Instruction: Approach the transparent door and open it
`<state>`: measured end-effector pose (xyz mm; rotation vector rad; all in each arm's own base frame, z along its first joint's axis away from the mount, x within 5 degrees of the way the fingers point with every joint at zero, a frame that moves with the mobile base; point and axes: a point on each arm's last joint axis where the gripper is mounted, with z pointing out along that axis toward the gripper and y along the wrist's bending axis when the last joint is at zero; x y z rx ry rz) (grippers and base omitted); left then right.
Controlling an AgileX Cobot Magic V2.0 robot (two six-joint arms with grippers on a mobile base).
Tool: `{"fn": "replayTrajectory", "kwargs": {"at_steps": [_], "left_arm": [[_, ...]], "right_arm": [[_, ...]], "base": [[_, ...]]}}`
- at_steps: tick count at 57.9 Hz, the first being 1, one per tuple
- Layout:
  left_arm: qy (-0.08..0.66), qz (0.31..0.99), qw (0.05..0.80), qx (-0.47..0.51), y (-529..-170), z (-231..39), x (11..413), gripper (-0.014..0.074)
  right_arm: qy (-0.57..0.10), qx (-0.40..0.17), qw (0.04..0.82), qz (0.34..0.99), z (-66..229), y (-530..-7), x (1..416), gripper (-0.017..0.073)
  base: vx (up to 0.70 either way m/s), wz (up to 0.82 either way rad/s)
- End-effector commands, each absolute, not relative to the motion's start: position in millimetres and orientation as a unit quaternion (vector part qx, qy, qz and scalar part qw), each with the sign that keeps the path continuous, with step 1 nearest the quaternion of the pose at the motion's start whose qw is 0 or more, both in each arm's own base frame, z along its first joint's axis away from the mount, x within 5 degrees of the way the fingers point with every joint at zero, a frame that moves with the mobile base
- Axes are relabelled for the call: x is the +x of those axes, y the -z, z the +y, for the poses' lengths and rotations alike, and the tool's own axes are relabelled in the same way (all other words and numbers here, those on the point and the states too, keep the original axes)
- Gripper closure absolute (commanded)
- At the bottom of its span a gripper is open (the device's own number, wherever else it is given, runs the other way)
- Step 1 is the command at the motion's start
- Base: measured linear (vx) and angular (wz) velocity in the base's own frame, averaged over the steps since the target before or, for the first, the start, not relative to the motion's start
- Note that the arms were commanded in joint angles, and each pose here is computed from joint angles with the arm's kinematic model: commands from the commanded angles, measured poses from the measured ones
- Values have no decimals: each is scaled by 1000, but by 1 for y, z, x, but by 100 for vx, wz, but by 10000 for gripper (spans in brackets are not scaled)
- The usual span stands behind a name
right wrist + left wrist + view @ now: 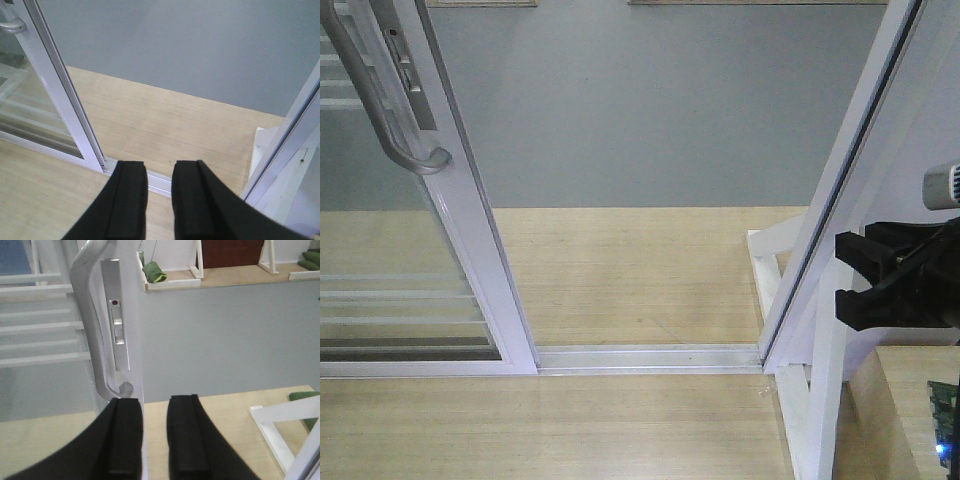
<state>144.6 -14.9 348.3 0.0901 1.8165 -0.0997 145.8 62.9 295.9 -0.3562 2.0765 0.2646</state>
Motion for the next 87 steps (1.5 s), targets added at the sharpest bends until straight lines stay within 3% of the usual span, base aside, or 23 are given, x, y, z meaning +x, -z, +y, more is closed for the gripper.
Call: {"fn": "replayTrajectory", "kwargs": {"at_steps": [1,7,29,45,61,87], "left_arm": [[48,714,699,17,-360,-11,129,481],[33,666,744,24,-345,-8,105,603],[-8,598,801,25,-278,-2,48,601],[15,656,755,5,-201,-1,56,601],[25,721,693,0,-188,-2,57,601],[25,729,684,1,-186,-2,57,600]], "right_arm": [[-117,-146,531,827,64,-312,149,309],[-117,-146,531,826,64,-312,149,309],[-117,-146,531,826,64,-312,149,309],[-117,-146,531,827,64,-312,149,309],[-117,-146,531,827,64,-312,149,309],[-117,-146,532,826,64,-310,148,309]], "base": [[0,0],[0,0],[0,0],[0,0],[0,0],[0,0]]}}
